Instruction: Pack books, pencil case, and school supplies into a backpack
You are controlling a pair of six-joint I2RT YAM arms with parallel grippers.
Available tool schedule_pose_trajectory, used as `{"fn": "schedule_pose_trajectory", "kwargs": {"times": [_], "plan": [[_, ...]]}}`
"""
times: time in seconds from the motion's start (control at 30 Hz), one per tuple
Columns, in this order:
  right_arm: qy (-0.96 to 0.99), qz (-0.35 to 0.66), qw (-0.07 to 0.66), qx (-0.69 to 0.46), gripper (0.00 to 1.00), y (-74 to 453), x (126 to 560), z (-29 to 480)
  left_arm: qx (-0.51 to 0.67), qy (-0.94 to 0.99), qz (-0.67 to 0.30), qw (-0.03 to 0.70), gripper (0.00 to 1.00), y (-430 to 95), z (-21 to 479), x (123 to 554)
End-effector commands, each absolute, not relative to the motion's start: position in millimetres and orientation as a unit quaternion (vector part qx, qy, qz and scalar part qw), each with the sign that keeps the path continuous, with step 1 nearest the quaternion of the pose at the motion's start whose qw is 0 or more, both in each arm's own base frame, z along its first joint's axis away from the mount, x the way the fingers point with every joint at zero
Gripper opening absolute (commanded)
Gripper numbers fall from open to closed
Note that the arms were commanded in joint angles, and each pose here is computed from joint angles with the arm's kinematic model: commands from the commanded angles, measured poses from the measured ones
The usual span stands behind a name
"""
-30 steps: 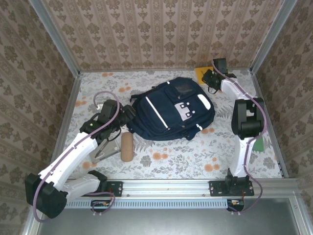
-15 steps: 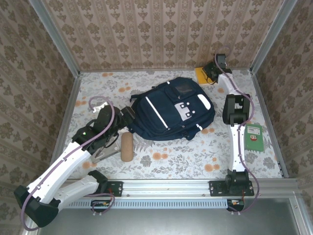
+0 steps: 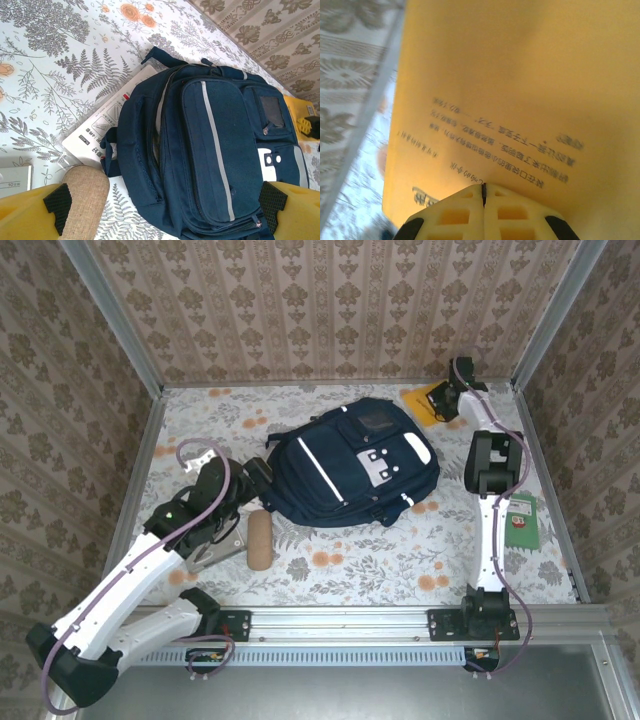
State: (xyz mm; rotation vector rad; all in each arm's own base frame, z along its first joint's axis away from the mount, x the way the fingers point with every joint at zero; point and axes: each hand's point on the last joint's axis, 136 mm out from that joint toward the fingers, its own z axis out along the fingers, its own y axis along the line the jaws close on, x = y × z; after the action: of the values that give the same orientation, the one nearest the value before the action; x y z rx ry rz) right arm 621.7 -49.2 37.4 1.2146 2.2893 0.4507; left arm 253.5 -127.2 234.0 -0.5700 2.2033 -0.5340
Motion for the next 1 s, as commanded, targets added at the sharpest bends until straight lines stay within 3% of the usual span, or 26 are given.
{"fn": "schedule_pose_trajectory", "kwargs": {"times": [0.0, 0.23, 0.37, 0.57, 0.83, 0.97], "plan": [[0.872, 0.095, 0.139, 0.46, 0.0, -64, 537, -3, -0.212, 0.868, -0.216, 0.393, 1.0, -130, 233, 259], [0.863, 0.134, 0.092, 0.478, 0.0, -73, 449, 3, -0.203, 0.872, -0.249, 0.369, 1.0, -138, 219, 262], [0.881, 0.114, 0.116, 0.444, 0.0, -71, 431, 31, -0.193, 0.875, -0.26, 0.36, 1.0, -143, 216, 261], [0.905, 0.079, 0.169, 0.382, 0.0, -59, 452, 74, -0.183, 0.876, -0.271, 0.354, 1.0, -147, 216, 257], [0.925, 0.053, 0.148, 0.346, 0.0, -52, 504, 49, -0.186, 0.877, -0.272, 0.348, 1.0, -145, 219, 245], [0.936, 0.034, 0.115, 0.332, 0.0, -46, 502, 28, -0.193, 0.876, -0.27, 0.351, 1.0, -140, 219, 239]]}}
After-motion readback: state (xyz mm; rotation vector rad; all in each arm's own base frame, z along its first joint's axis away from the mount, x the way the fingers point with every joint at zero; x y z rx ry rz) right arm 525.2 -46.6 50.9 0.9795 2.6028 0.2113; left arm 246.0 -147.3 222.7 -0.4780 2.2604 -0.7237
